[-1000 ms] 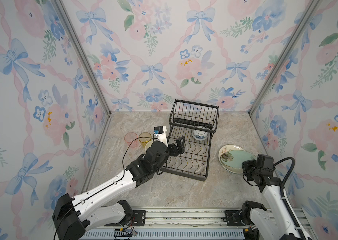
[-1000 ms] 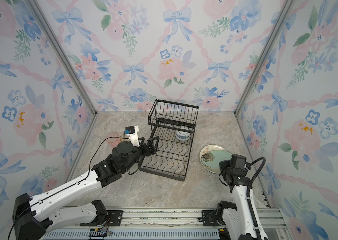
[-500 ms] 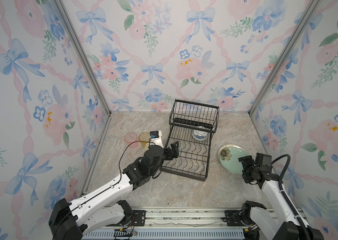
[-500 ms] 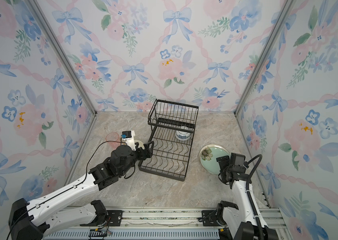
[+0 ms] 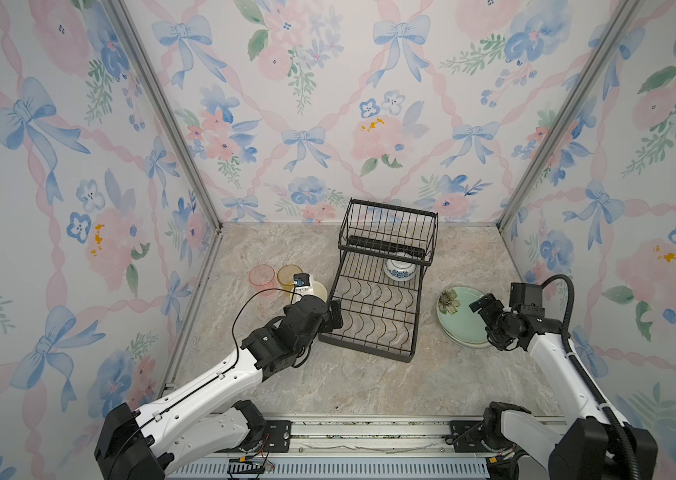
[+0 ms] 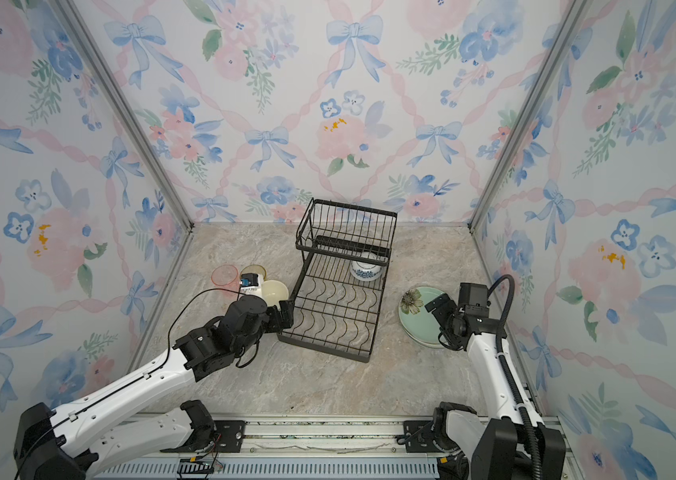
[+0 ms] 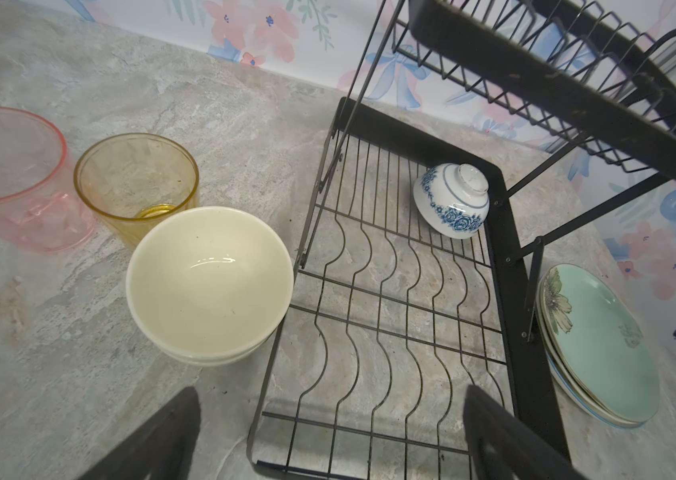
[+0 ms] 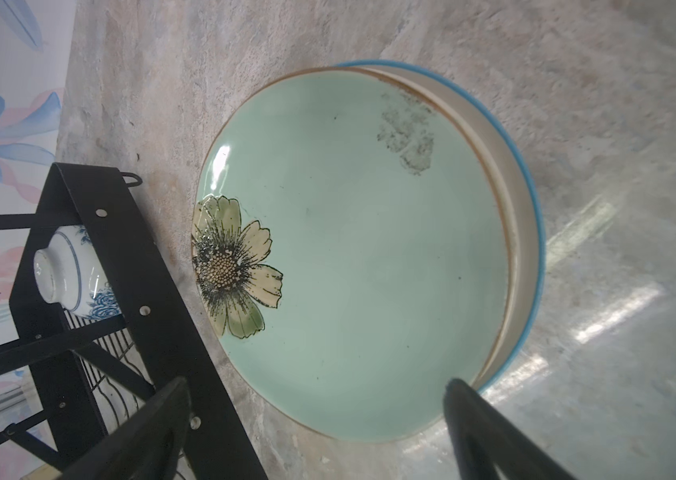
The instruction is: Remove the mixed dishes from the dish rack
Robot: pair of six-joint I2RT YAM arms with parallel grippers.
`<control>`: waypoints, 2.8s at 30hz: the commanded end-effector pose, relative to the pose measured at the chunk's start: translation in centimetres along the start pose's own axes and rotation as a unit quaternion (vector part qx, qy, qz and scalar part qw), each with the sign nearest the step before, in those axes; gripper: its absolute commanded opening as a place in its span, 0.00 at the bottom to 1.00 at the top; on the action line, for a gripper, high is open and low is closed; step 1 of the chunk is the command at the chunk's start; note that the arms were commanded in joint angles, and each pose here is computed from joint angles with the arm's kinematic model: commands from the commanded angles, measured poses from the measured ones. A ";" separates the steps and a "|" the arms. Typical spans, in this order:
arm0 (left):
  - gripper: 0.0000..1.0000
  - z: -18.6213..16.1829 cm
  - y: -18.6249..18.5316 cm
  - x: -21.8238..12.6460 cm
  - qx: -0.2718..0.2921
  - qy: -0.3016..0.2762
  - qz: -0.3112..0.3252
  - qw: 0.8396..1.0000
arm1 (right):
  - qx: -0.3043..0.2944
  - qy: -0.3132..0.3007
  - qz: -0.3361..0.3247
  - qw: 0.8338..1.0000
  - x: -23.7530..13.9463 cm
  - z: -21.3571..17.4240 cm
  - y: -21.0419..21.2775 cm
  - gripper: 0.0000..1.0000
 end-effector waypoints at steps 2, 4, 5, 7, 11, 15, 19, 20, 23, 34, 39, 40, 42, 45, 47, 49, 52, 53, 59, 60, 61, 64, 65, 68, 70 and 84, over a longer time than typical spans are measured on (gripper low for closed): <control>0.95 -2.5 1.7 0.2 -0.011 0.063 0.021 0.998 | -0.050 -0.035 -0.017 0.998 -2.0 -0.5 0.7 0.97; 0.91 -3.4 1.7 0.4 -0.030 0.084 0.017 0.996 | -0.074 -0.072 -0.010 0.995 -3.5 -0.7 1.5 0.97; 0.89 -3.8 1.6 0.6 -0.043 0.096 0.018 0.994 | -0.087 -0.089 -0.002 0.992 -4.3 -0.8 2.0 0.97; 0.82 -4.8 1.4 1.1 -0.065 0.124 0.023 0.990 | -0.111 -0.109 0.013 0.988 -5.7 -1.0 2.7 0.97; 0.76 -6.1 0.9 1.9 -0.104 0.161 0.036 0.981 | -0.164 -0.118 0.027 0.979 -8.0 -1.5 3.7 0.97; 0.72 -6.5 0.5 2.5 -0.131 0.174 0.049 0.975 | -0.212 -0.116 0.026 0.970 -9.4 -2.1 4.1 0.97; 0.69 -7.0 0.5 3.1 -0.148 0.180 0.066 0.970 | -0.247 -0.124 0.027 0.961 -10.6 -2.3 3.9 0.97; 0.69 -7.1 0.6 3.4 -0.149 0.179 0.073 0.970 | -0.252 -0.127 0.027 0.959 -10.9 -2.4 3.8 0.97; 0.69 -7.5 0.5 4.1 -0.145 0.180 0.087 0.969 | -0.264 -0.142 0.024 0.954 -11.7 -2.4 3.6 0.97; 0.60 -6.9 1.7 6.8 -0.121 0.152 0.146 0.970 | -0.282 -0.155 0.028 0.946 -13.1 -3.0 2.8 0.97; 0.54 -5.5 3.0 6.8 -0.123 0.126 0.158 0.972 | -0.285 -0.147 0.033 0.947 -12.9 -3.2 2.8 0.97; 0.53 -5.3 3.3 6.9 -0.122 0.122 0.162 0.972 | -0.285 -0.144 0.033 0.947 -12.8 -3.2 2.9 0.97; 0.50 -4.9 3.7 7.0 -0.118 0.116 0.168 0.972 | -0.285 -0.142 0.032 0.947 -12.7 -3.2 2.8 0.97; 0.39 -4.6 4.3 7.4 -0.113 0.112 0.178 0.971 | -0.282 -0.140 0.033 0.949 -12.6 -3.3 2.8 0.97; 0.36 -4.4 4.6 7.6 -0.109 0.111 0.183 0.971 | -0.280 -0.137 0.037 0.949 -12.3 -3.4 2.8 0.97; 0.36 -4.3 4.5 7.9 -0.103 0.112 0.185 0.971 | -0.278 -0.133 0.038 0.951 -12.1 -3.4 2.8 0.97; 0.26 -4.2 4.4 8.2 -0.093 0.114 0.187 0.971 | -0.276 -0.129 0.037 0.952 -12.0 -3.5 2.8 0.97; 0.22 -4.2 4.4 8.3 -0.090 0.113 0.190 0.971 | -0.275 -0.128 0.037 0.952 -11.9 -3.5 2.8 0.97; 0.13 -4.0 5.0 8.8 -0.076 0.111 0.202 0.970 | -0.273 -0.127 0.037 0.953 -12.1 -3.5 2.8 0.97; 0.12 -4.0 5.1 8.9 -0.074 0.111 0.205 0.970 | -0.273 -0.128 0.036 0.953 -12.1 -3.5 2.8 0.97; 0.08 -3.9 5.3 8.9 -0.073 0.112 0.207 0.969 | -0.273 -0.127 0.035 0.953 -12.1 -3.5 2.8 0.97; 0.02 -3.6 5.8 9.1 -0.070 0.112 0.213 0.968 | -0.271 -0.124 0.034 0.954 -11.9 -3.6 2.7 0.97; 0.02 -3.5 5.9 9.2 -0.068 0.113 0.214 0.968 | -0.270 -0.123 0.034 0.954 -11.9 -3.6 2.7 0.97; 0.01 -3.1 6.4 9.4 -0.063 0.112 0.221 0.967 | -0.269 -0.120 0.037 0.955 -11.7 -3.7 2.7 0.97; 0.00 -2.8 6.6 9.6 -0.058 0.112 0.224 0.966 | -0.270 -0.118 0.040 0.955 -11.5 -3.7 2.7 0.97; 0.00 -1.0 8.1 10.8 -0.032 0.104 0.252 0.962 | -0.330 -0.081 0.112 0.934 -9.7 -4.0 5.5 0.97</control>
Point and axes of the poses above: each gripper's point midway between its finger pads, its own x axis out along the fingers, its own y axis along the line the jaws close on, z = x × y, the point moved 9 cm from there along -x, back along the fingers, and after that the axes turned 14 degrees about -x, right-handed, at the moved point
